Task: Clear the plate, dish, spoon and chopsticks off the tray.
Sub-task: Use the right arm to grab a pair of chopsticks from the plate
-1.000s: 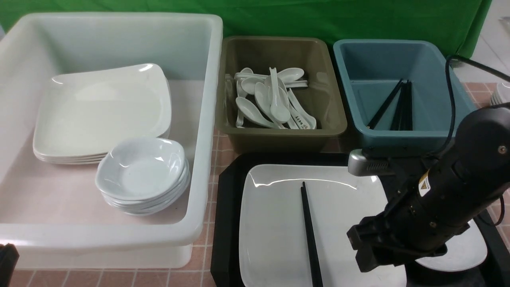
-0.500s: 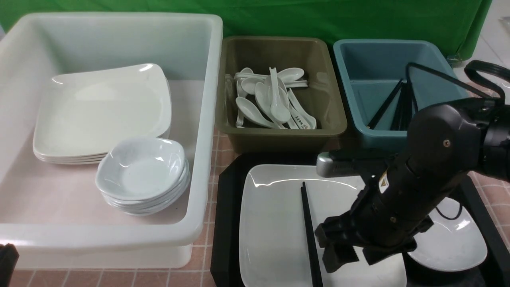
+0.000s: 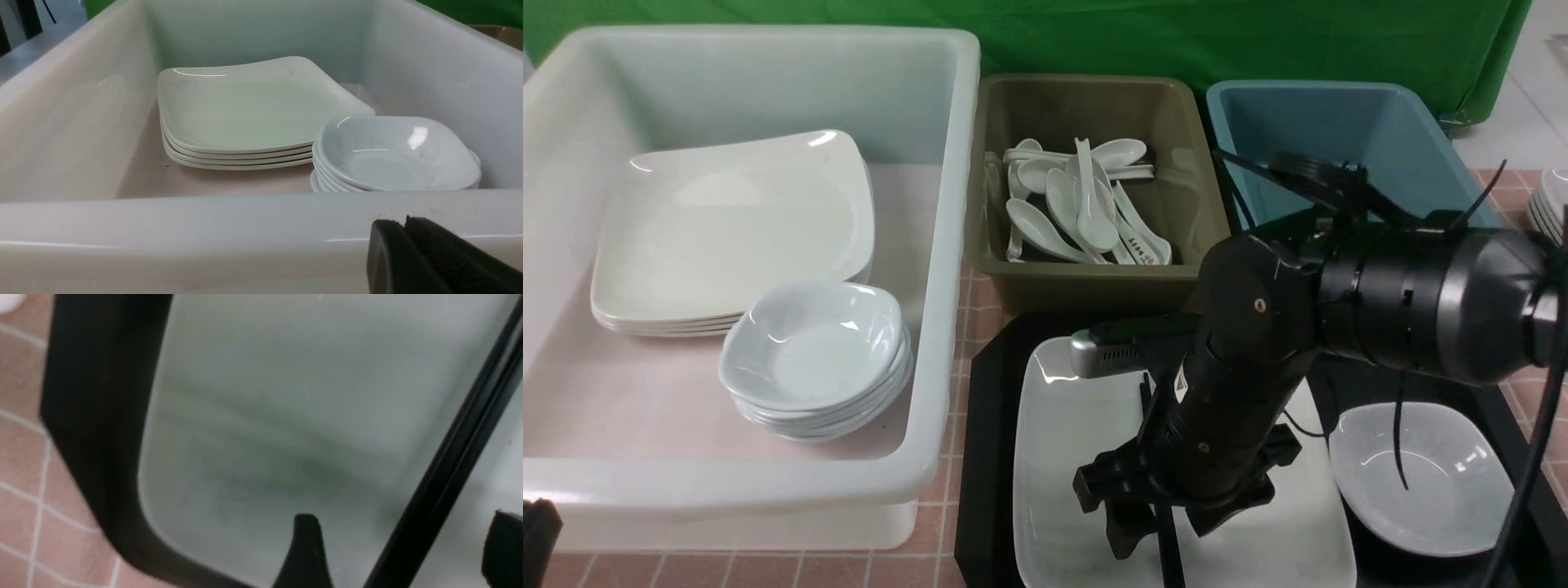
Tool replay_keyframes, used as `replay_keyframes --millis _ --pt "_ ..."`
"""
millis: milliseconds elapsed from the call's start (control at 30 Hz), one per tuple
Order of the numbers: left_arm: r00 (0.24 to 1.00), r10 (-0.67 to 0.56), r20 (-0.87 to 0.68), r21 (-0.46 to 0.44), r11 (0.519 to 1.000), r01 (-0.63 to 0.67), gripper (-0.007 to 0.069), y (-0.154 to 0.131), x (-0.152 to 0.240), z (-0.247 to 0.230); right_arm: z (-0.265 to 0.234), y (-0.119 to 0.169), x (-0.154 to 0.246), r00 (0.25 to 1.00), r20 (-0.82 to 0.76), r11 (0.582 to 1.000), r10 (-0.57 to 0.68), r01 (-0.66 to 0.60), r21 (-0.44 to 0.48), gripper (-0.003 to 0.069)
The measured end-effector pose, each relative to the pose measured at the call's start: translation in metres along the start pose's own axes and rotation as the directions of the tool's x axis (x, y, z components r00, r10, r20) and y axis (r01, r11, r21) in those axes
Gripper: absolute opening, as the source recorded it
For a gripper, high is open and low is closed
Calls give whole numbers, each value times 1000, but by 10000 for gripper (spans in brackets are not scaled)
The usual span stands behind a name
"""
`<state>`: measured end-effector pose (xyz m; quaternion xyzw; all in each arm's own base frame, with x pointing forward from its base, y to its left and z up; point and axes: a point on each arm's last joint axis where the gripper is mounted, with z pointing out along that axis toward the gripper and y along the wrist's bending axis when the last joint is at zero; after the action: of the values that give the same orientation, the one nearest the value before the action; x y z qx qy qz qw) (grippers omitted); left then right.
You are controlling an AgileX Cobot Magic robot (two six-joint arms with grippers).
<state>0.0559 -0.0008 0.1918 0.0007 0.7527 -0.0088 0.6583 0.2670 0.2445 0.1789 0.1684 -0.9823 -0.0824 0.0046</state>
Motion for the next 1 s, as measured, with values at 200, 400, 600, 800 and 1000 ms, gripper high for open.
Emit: replay_keyframes --millis 200,400,600,800,1000 --pt "1000 0 0 0 1000 0 22 0 0 0 21 -3 -2 999 -51 999 11 -9 31 547" --pt "1000 0 0 0 1000 0 22 0 0 0 23 -4 -3 998 -56 999 10 -8 35 391" --pt "1000 0 0 0 1000 0 22 0 0 0 20 -4 -1 996 -90 999 12 -8 45 167" --pt "1000 0 0 0 1000 0 22 0 0 0 4 0 -3 991 -131 999 1 5 49 169" --pt "1000 6 0 0 1000 -6 22 0 0 0 -41 3 6 995 -83 997 -60 64 45 169"
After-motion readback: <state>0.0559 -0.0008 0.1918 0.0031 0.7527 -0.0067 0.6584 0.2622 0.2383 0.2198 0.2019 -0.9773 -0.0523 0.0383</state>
